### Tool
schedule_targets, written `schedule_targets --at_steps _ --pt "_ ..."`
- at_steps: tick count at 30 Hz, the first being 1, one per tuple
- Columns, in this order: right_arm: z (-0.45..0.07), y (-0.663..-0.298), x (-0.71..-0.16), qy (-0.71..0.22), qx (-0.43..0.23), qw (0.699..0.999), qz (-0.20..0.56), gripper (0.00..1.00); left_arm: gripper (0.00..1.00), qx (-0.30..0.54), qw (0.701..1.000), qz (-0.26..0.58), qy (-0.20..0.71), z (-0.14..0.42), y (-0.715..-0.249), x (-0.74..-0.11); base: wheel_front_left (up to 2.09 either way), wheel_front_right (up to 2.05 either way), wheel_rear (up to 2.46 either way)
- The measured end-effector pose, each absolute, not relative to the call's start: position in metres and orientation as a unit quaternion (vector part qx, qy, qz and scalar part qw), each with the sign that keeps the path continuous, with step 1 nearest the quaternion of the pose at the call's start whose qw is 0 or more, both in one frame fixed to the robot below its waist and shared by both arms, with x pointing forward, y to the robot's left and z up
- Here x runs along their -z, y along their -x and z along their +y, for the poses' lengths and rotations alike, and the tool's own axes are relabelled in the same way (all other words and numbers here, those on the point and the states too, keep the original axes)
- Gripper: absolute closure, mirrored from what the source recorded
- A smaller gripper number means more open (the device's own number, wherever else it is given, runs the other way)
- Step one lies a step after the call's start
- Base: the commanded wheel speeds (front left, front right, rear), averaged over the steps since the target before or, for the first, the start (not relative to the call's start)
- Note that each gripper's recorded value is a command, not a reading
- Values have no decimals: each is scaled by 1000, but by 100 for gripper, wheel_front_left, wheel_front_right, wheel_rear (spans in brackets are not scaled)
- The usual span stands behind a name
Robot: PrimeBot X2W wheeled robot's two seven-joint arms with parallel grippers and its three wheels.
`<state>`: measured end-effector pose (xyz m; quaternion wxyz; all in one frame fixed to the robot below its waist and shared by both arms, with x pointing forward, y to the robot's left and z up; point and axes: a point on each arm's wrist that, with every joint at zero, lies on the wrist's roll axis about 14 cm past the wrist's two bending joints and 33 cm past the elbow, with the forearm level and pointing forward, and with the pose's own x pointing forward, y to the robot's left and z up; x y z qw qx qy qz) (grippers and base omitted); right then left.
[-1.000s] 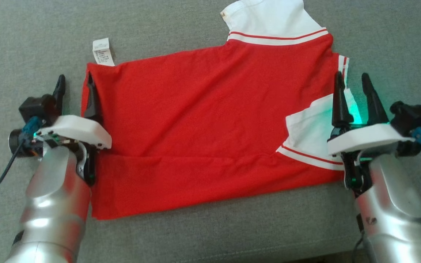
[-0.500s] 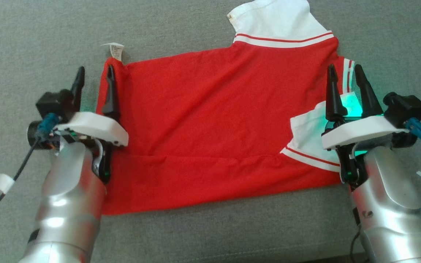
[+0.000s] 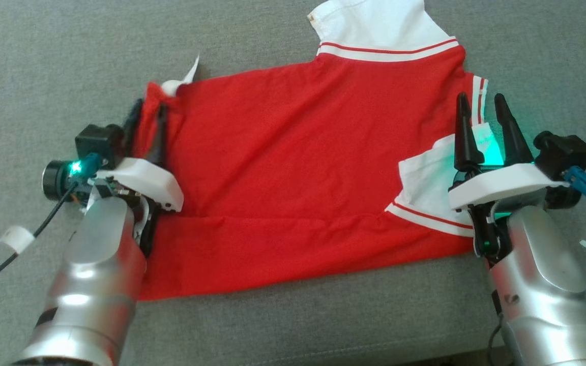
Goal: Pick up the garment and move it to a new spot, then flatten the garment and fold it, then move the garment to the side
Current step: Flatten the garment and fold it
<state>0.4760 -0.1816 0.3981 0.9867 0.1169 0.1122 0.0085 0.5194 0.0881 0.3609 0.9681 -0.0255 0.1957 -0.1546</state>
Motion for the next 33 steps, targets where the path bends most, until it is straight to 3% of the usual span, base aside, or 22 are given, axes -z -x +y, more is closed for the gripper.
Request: schedule_targets --at_steps 1,7,14,20,33 --pt "-182 -476 -398 -117 -8 987 113 0 100 155 968 198 23 88 -520 -360 0 0 0" --pt "-179 -487 -402 -106 -18 989 106 0 100 132 973 188 20 97 -525 -366 0 0 0" --pt "-178 -552 -447 -37 -58 996 64 0 100 69 991 115 23 135 -535 -406 0 0 0" --pt "-160 -584 -437 8 -94 987 130 0 100 42 991 125 25 157 -513 -397 0 0 0" --pt "-124 -622 -354 64 -139 943 297 0 100 34 989 140 37 173 -509 -381 0 0 0"
